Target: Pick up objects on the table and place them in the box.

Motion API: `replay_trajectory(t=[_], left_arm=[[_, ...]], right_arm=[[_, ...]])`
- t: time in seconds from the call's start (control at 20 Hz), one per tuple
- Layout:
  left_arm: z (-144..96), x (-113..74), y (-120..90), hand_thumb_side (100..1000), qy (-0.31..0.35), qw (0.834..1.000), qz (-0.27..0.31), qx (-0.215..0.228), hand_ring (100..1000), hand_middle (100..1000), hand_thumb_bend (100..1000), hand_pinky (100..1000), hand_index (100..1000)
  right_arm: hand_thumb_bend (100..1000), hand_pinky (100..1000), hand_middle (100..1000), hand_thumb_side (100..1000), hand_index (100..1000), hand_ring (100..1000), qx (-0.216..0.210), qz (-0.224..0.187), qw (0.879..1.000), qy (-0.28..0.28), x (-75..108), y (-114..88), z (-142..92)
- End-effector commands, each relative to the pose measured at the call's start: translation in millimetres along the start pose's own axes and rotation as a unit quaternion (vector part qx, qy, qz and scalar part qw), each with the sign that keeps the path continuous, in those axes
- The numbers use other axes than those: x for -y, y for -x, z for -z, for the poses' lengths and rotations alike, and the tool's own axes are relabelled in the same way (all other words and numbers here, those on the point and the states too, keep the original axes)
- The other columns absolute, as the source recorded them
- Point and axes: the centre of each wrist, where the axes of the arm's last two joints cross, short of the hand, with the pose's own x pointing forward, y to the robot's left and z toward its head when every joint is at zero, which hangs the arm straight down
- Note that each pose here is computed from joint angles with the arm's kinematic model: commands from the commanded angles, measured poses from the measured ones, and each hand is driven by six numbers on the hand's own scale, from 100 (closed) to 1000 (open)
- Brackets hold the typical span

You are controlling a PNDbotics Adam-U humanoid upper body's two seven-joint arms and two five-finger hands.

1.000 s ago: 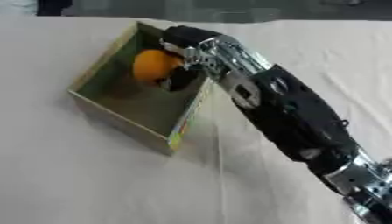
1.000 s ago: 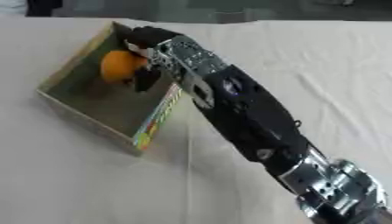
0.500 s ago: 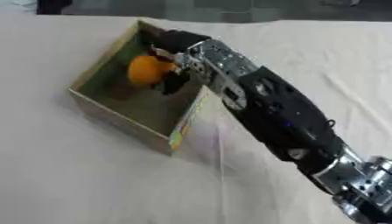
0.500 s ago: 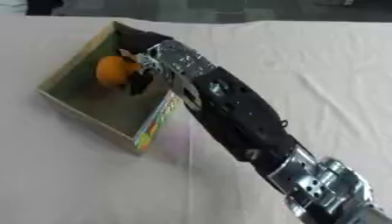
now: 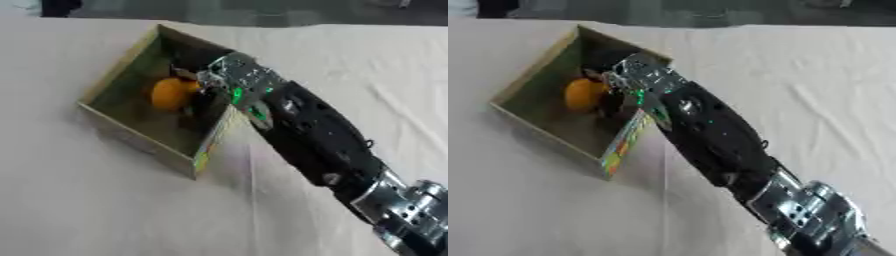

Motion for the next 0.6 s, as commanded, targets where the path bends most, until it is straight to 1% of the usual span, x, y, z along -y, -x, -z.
replay_trajectory(t=[0.05, 0.15, 0.35, 0.6], left_arm=[[4.1, -1.7, -7.7, 943, -0.003, 1.0, -0.003, 0.015, 628, 685, 100, 779, 853], [4.3, -2.1, -7.7, 941, -0.008, 1.0, -0.003, 0.014, 628, 685, 100, 779, 853], [4.3, -2.1, -7.7, 940, -0.014, 1.0, -0.003, 0.013, 628, 684, 100, 779, 852], [3.9, -1.9, -7.4, 938, -0.013, 1.0, -0.003, 0.011, 627, 684, 100, 779, 852]], right_arm=[[100, 863, 857, 415, 925, 944, 0.004, -0.013, 0.999, 0.044, 30.2, -2.5, -11.8], [100, 863, 857, 450, 927, 943, 0.0, -0.011, 0.998, 0.069, 38.4, -3.2, -17.7], [100, 861, 845, 438, 913, 936, -0.006, -0.001, 0.994, 0.111, 52.1, -3.0, -29.1], [100, 861, 843, 423, 900, 938, -0.011, -0.004, 0.994, 0.111, 54.9, -1.1, -33.7]])
